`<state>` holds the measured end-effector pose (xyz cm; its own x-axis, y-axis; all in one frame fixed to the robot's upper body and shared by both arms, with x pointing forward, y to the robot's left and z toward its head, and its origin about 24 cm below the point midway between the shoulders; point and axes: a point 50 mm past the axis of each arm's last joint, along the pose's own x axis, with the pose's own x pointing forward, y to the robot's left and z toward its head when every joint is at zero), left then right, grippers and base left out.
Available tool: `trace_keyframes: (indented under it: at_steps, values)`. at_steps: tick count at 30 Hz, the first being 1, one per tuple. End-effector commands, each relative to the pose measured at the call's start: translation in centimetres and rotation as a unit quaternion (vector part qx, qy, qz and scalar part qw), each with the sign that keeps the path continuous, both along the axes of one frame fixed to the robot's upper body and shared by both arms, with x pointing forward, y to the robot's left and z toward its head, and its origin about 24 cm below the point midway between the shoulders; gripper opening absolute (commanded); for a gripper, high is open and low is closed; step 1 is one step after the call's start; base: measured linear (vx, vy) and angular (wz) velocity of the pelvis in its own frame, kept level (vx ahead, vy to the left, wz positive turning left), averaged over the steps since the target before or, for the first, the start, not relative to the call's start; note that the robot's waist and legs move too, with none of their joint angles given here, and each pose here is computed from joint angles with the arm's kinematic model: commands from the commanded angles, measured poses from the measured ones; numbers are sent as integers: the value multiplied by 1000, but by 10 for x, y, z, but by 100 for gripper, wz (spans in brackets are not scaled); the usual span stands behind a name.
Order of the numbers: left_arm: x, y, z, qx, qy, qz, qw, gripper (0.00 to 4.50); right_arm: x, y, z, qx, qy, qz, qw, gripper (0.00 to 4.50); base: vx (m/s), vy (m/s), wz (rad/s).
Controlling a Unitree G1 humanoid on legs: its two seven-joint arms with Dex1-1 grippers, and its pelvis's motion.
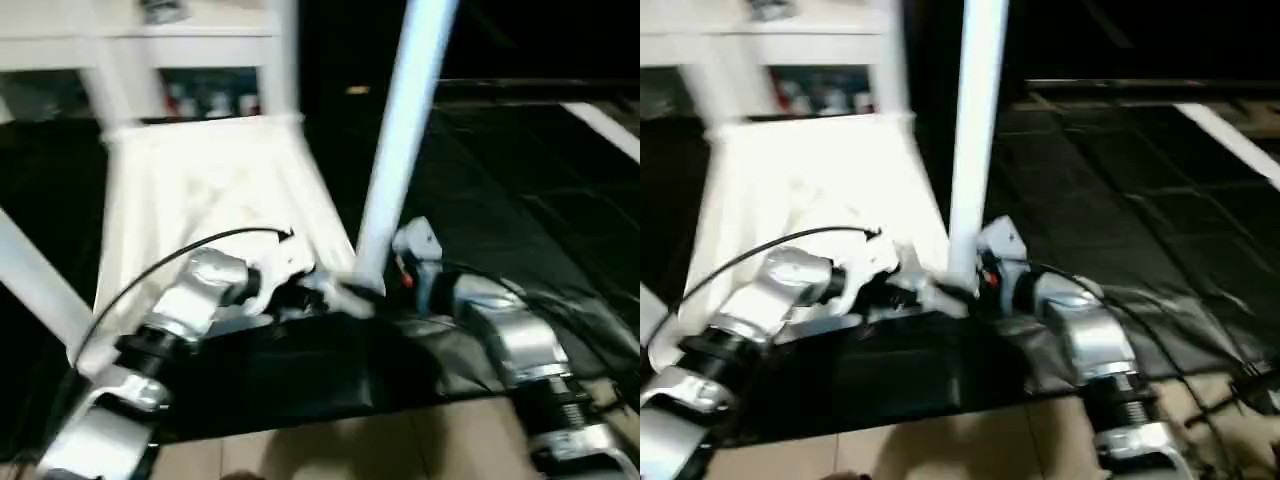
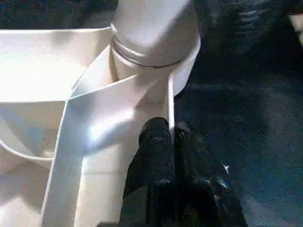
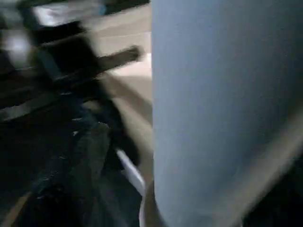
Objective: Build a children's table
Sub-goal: Rotate leg to tighten
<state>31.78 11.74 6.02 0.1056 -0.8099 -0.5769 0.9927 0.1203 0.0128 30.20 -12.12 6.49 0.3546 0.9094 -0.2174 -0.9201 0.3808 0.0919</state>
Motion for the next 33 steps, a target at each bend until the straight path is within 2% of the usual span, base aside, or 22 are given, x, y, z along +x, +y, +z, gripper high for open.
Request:
trace_keyframes:
  at_steps: [1, 9, 10, 13, 15, 19, 20, 24, 25, 33]
  values:
    - [-8, -12, 7, -1, 6, -95, 995, 0, -1, -1, 10, 5, -5, 64, 998, 425, 0, 0, 0]
    - [-12, -1, 8, 34, 16, -162, 986, 0, -3, -11, 12, -22, 20, 161, 986, 425, 0, 0, 0]
    - [-12, -1, 8, 35, 17, -165, 986, 0, -3, -12, 12, -24, 23, 165, 986, 400, 0, 0, 0]
    - [-14, 0, 8, 39, 19, -179, 983, 0, -2, -15, 12, -31, 32, 180, 983, 392, 0, 0, 0]
    - [-16, 3, 7, 46, 21, -190, 981, 0, -2, -17, 12, -37, 35, 192, 980, 354, 0, 0, 0]
    - [-16, 4, 5, 49, 21, -194, 980, 0, -2, -19, 12, -39, 38, 203, 978, 337, 0, 0, 0]
    - [-16, 4, 4, 51, 19, -194, 980, 0, -3, -18, 11, -41, 41, 211, 976, 315, 0, 0, 0]
    - [-15, 5, 4, 55, 16, -192, 980, 0, -4, -16, 9, -38, 48, 222, 973, 287, 0, 0, 0]
    - [-14, 6, 4, 56, 15, -191, 980, 0, -5, -15, 8, -37, 50, 225, 972, 264, 0, 0, 0]
    - [-12, 7, 3, 55, 14, -174, 983, 0, -8, -12, 5, -25, 64, 238, 969, 218, 0, 0, 0]
